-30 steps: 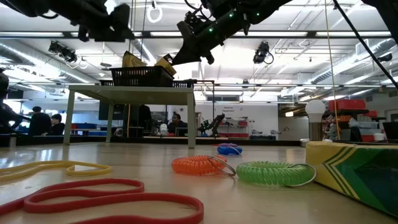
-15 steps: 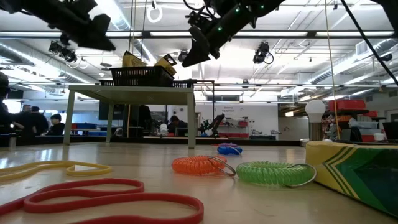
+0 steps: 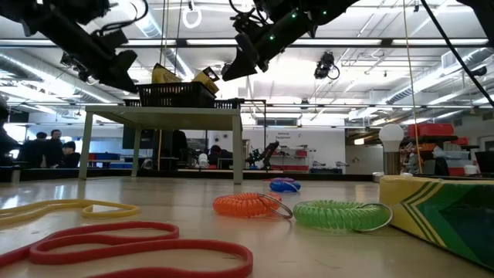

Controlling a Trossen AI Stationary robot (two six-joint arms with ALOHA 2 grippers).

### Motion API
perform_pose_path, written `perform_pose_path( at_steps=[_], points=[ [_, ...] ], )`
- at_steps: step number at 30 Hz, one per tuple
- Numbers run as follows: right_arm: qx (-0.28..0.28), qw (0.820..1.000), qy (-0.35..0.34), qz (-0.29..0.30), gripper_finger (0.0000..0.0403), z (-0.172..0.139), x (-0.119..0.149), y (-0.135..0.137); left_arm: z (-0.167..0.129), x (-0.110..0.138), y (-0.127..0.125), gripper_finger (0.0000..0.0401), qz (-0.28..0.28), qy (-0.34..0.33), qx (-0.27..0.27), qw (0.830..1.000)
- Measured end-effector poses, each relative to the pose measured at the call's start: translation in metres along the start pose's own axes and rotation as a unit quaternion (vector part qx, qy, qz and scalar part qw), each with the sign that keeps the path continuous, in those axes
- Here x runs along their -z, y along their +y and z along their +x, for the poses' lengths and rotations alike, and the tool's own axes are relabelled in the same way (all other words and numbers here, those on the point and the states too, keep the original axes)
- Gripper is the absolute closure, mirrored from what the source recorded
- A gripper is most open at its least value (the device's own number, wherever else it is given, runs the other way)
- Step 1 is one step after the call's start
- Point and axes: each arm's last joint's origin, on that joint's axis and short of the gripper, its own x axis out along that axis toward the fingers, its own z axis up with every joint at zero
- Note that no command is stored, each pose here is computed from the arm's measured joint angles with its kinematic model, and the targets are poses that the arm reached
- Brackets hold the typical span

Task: Pick & Place Office Desk Supplies
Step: Adjust the bottom black bin on the shelf

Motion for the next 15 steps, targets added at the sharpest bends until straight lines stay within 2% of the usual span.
perform_pose_path(
  at_steps=[6,15],
  points=[
    [-0.005,1.000,-0.008,-0.005,0.0399,0.000,-0.001,-0.001,0.014,0.000,0.006,0.0396,-0.013,0.020,0.072,0.997],
    [-0.029,1.000,0.006,-0.009,0.0399,0.012,0.009,-0.001,0.025,0.003,0.002,0.0396,-0.011,0.044,0.107,0.993]
  ],
)
